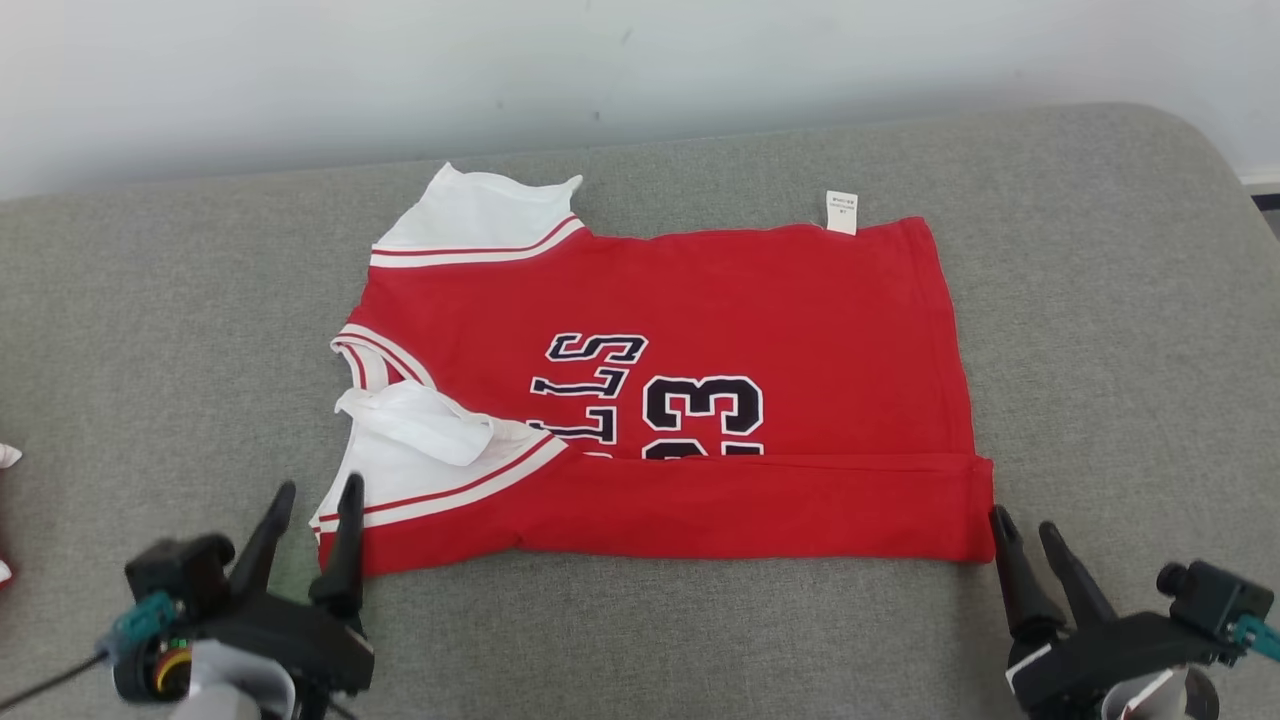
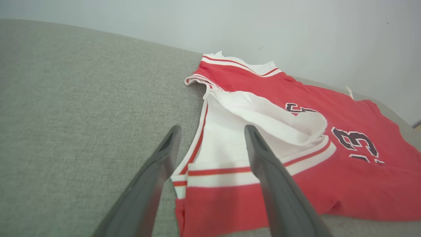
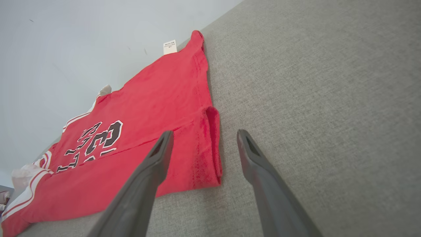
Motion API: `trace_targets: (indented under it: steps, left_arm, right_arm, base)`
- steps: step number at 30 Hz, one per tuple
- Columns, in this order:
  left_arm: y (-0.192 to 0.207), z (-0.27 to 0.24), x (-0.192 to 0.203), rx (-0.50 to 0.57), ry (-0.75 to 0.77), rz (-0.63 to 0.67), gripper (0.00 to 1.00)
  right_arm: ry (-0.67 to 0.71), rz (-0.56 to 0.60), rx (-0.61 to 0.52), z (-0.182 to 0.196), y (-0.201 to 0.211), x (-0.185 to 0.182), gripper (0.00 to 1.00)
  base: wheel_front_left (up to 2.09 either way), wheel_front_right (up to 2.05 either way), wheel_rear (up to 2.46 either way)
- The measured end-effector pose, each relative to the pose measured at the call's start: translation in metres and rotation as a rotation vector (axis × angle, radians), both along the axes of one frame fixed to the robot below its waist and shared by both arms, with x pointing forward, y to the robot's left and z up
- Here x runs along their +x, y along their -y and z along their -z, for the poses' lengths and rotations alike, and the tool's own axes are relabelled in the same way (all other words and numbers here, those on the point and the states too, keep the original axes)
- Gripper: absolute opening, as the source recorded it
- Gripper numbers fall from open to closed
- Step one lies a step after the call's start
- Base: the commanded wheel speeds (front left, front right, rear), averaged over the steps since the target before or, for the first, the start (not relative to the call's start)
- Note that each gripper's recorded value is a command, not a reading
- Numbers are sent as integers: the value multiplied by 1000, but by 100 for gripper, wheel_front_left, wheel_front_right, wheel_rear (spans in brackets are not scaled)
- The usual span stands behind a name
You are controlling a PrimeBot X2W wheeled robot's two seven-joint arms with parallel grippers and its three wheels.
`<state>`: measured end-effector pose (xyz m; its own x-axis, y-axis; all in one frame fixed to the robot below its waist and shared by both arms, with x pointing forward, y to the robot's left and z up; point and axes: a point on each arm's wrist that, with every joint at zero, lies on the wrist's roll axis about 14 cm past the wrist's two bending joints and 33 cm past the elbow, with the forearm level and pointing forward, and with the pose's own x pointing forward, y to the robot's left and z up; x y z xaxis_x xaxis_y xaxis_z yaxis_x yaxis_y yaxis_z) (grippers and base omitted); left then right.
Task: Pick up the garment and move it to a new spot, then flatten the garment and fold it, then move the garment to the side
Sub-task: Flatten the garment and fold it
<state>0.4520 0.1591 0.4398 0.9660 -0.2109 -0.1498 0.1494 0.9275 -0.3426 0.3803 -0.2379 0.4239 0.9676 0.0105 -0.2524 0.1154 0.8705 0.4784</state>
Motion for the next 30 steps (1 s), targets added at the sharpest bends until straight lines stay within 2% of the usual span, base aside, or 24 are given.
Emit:
trace_targets:
  steps: [5,18,19,20,21,22,30]
  left_arm:
    - [-6,24,-21,2,-67,-24,100]
    - [-9,50,-20,1,-150,-58,100]
    - [-8,51,-21,-3,-155,-60,100]
    - [-7,53,-22,-9,-162,-63,100]
    - [-5,53,-22,-16,-167,-64,43]
    - [-4,54,-23,-21,-170,-64,0]
    - [7,43,-33,-46,-147,-37,0]
  right_arm:
    - [-35,3,11,11,-5,-10,100]
    - [-97,-59,-61,27,-22,9,100]
    - [-99,-61,-59,28,-24,10,69]
    - [-100,-63,-59,28,-25,9,19]
    - [-102,-66,-58,28,-26,9,0]
    - [-103,-69,-56,29,-28,9,0]
    - [-60,-34,-46,16,-19,1,0]
  base:
    - [0,0,0]
    - [0,0,0]
    - [0,0,0]
    - [0,0,0]
    - [0,0,0]
    - [0,0,0]
    - [0,0,0]
